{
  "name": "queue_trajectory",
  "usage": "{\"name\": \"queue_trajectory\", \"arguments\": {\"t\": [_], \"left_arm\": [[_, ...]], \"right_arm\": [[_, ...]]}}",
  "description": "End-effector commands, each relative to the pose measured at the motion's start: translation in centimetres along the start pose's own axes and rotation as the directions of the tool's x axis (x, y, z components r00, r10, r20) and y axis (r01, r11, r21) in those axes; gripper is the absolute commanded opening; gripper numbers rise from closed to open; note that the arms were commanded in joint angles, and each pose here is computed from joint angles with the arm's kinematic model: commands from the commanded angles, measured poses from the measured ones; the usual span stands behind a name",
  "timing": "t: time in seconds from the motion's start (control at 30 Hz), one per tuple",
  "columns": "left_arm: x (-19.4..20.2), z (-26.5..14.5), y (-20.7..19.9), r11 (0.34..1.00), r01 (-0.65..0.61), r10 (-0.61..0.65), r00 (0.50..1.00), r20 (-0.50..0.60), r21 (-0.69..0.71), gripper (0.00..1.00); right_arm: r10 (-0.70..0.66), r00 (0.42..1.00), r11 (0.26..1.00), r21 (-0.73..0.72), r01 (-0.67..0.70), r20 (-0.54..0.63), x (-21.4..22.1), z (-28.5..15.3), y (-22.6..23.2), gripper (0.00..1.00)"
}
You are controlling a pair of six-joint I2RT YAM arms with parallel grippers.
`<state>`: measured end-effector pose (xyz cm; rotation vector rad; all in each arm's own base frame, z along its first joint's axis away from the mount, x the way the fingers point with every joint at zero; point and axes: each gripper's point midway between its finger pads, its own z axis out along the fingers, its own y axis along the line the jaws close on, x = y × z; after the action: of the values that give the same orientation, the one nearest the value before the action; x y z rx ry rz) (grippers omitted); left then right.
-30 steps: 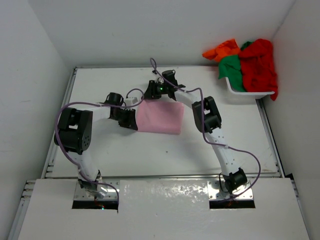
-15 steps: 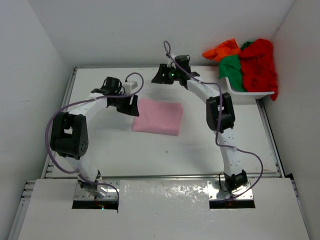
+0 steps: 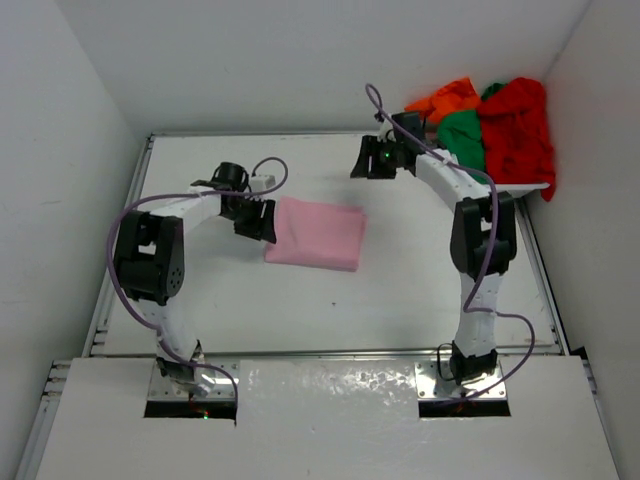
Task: Fold and stack the t-shirts
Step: Smooth out wrinkles on the folded tshirt
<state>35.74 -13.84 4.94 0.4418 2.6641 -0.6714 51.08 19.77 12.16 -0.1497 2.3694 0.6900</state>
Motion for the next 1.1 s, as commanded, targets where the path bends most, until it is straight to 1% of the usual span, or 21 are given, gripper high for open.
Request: {"name": "queue_trajectory", "arguments": {"t": [0.0, 0.07, 0.2, 0.4, 0.5, 0.53, 0.57, 0.6, 0.63, 0.67, 0.7, 0.73, 0.8, 0.87, 0.9, 0.93, 0.97, 1.0, 1.03, 1.07], "left_arm": [[1.2, -1.4, -1.1, 0.999, -0.017, 0.017, 1.000, 0.002, 0.031, 0.50], [1.7, -1.4, -1.1, 0.999, -0.024, 0.024, 1.000, 0.003, 0.022, 0.52], [3.6, -0.2, -1.0, 0.999, -0.001, 0.003, 0.999, -0.040, 0.035, 0.52], [4.1, 0.9, -0.7, 0.999, 0.012, -0.009, 0.998, -0.056, 0.047, 0.52], [4.6, 1.4, -0.9, 0.997, 0.028, -0.023, 0.997, -0.071, 0.070, 0.50], [4.8, 1.6, -0.9, 0.997, 0.032, -0.026, 0.997, -0.077, 0.074, 0.49], [4.8, 1.7, -1.0, 0.997, 0.030, -0.025, 0.997, -0.077, 0.074, 0.48], [4.8, 1.8, -1.0, 0.997, 0.029, -0.024, 0.997, -0.078, 0.072, 0.46], [4.9, 1.9, -1.1, 0.997, 0.023, -0.017, 0.996, -0.084, 0.071, 0.40], [4.9, 2.0, -1.1, 0.998, 0.017, -0.012, 0.996, -0.085, 0.063, 0.36], [5.0, 2.1, -1.1, 0.998, 0.016, -0.011, 0.996, -0.090, 0.061, 0.32], [5.1, 2.3, -1.2, 0.998, 0.012, -0.006, 0.996, -0.093, 0.062, 0.24], [5.1, 2.4, -1.2, 0.998, 0.014, -0.008, 0.995, -0.096, 0.064, 0.15], [5.0, 2.5, -1.2, 0.998, 0.017, -0.010, 0.995, -0.099, 0.062, 0.04], [5.0, 2.5, -1.1, 0.998, 0.017, -0.011, 0.995, -0.101, 0.061, 0.01], [5.0, 2.5, -1.1, 0.998, 0.016, -0.010, 0.995, -0.099, 0.059, 0.00], [4.9, 2.4, -1.1, 0.998, 0.017, -0.011, 0.995, -0.098, 0.058, 0.00], [4.9, 2.4, -1.1, 0.998, 0.015, -0.009, 0.995, -0.097, 0.056, 0.00], [4.9, 2.3, -1.1, 0.998, 0.014, -0.009, 0.995, -0.099, 0.056, 0.00], [4.9, 2.2, -1.0, 0.999, 0.011, -0.006, 0.995, -0.099, 0.049, 0.00]], "right_arm": [[-0.024, 0.986, 1.000, -0.020, 0.021, -0.163, 5.3, 1.0, -0.7, 0.54], [-0.002, 0.982, 1.000, -0.004, 0.001, -0.188, 6.7, 1.5, -1.8, 0.54], [0.006, 0.985, 1.000, 0.010, -0.004, -0.174, 7.0, 2.3, -3.0, 0.53], [0.011, 0.977, 1.000, 0.010, -0.009, -0.213, 8.3, 4.1, -4.1, 0.52], [0.031, 0.970, 0.999, 0.017, -0.028, -0.242, 9.6, 4.6, -4.6, 0.46], [0.041, 0.968, 0.999, 0.020, -0.037, -0.246, 9.8, 4.7, -4.6, 0.41], [0.038, 0.970, 0.999, 0.013, -0.036, -0.238, 9.6, 4.7, -4.6, 0.40], [0.043, 0.971, 0.999, 0.012, -0.042, -0.237, 9.8, 4.8, -4.6, 0.38], [0.051, 0.972, 0.999, 0.009, -0.050, -0.231, 9.7, 4.9, -4.5, 0.37], [0.053, 0.973, 0.999, 0.005, -0.053, -0.226, 9.6, 5.0, -4.5, 0.33], [0.049, 0.977, 0.999, 0.000, -0.050, -0.210, 9.0, 5.2, -4.5, 0.32], [0.058, 0.976, 0.998, 0.001, -0.059, -0.209, 9.0, 5.4, -4.6, 0.31], [0.059, 0.979, 0.998, -0.012, -0.063, -0.194, 8.3, 5.7, -4.6, 0.26], [0.079, 0.978, 0.996, -0.018, -0.084, -0.192, 8.3, 5.8, -4.8, 0.21], [0.084, 0.978, 0.995, -0.034, -0.092, -0.190, 8.3, 5.8, -4.6, 0.15], [0.093, 0.978, 0.994, -0.046, -0.103, -0.185, 8.2, 5.8, -4.4, 0.13], [0.100, 0.981, 0.992, -0.061, -0.111, -0.167, 8.0, 5.7, -4.5, 0.10], [0.131, 0.978, 0.986, -0.077, -0.145, -0.163, 8.0, 5.5, -4.3, 0.04], [0.147, 0.978, 0.984, -0.079, -0.160, -0.151, 7.8, 5.4, -4.4, 0.01], [0.157, 0.981, 0.983, -0.080, -0.167, -0.115, 7.0, 5.1, -4.8, 0.00]]}}
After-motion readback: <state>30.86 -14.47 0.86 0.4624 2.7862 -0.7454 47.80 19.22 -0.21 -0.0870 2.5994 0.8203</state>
